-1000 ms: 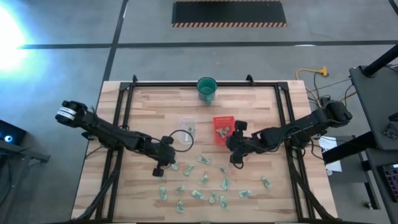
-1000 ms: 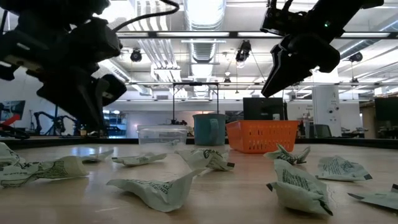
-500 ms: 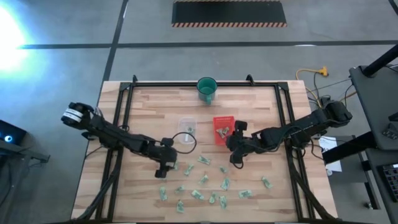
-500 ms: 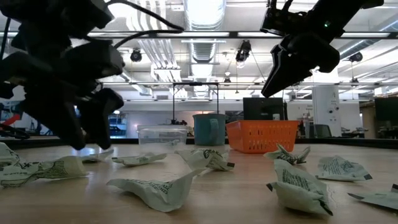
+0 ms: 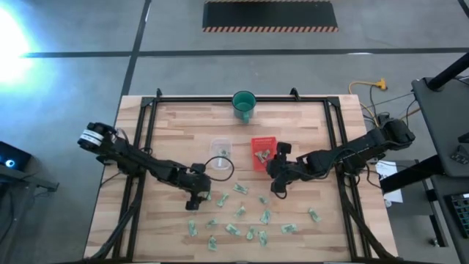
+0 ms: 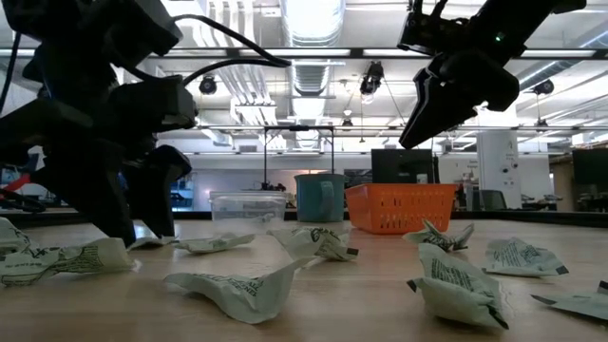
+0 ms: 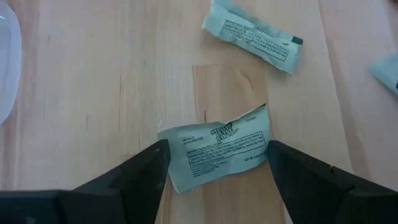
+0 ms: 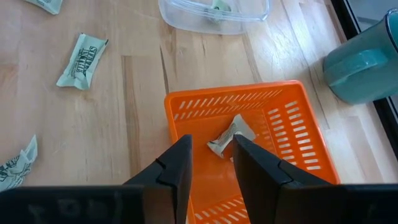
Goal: Pick and place items into bin
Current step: Put the stevia packet into the transparent bin
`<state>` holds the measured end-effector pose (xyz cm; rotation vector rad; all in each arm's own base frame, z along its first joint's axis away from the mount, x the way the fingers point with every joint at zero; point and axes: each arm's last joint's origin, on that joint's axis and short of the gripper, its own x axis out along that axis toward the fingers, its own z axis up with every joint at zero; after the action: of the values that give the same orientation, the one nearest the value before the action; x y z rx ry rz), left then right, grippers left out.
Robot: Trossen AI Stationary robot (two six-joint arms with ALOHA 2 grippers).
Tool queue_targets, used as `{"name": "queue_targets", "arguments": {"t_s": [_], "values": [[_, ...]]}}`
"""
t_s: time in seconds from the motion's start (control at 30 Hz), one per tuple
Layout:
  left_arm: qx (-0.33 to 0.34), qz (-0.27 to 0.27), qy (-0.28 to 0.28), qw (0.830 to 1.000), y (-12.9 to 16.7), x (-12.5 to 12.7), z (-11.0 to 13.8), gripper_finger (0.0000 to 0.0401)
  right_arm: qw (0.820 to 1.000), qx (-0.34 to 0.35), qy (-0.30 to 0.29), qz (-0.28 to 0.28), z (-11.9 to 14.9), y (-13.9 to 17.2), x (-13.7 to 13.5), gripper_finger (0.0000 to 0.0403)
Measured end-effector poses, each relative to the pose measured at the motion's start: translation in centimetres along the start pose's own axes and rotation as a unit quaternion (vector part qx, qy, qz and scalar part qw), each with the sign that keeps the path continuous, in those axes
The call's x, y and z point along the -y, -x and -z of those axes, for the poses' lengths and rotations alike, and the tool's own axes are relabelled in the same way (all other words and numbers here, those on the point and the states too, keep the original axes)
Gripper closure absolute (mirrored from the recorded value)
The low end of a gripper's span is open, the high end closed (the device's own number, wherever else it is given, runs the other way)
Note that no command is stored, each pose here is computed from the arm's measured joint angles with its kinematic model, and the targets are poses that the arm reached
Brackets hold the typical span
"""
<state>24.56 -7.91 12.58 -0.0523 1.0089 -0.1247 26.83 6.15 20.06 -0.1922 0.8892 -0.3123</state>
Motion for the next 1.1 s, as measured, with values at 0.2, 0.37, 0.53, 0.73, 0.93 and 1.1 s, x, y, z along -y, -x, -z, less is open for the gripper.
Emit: {"name": "queue_targets", "arguments": {"t_s": [0.2,0.37,0.53,0.73,0.93,1.1], "values": [[-0.002,-0.002,0.000,1.000,0.0,0.0,0.1,0.0188,1.000,0.000,0.001,0.000,0.0,0.0,0.0,0.0309],[-0.005,-0.007,-0.001,1.000,0.1,-0.1,0.2,0.0243,1.000,0.000,0.001,0.000,0.0,0.0,0.0,0.0316],[-0.002,0.005,0.000,1.000,0.5,0.0,0.1,0.0289,1.000,0.000,0.000,0.000,0.0,0.0,0.0,0.0315],[-0.001,0.015,-0.003,1.000,1.4,0.0,0.1,0.0330,1.000,-0.001,0.001,0.000,0.0,0.0,0.0,0.0312],[0.002,0.010,-0.012,1.000,1.6,0.0,0.1,0.0361,1.000,-0.001,0.001,0.000,0.0,0.0,0.0,0.0321],[0.008,0.007,-0.029,1.000,1.6,0.0,0.0,0.0379,1.000,-0.001,0.001,0.000,0.0,0.0,0.0,0.0323]]}}
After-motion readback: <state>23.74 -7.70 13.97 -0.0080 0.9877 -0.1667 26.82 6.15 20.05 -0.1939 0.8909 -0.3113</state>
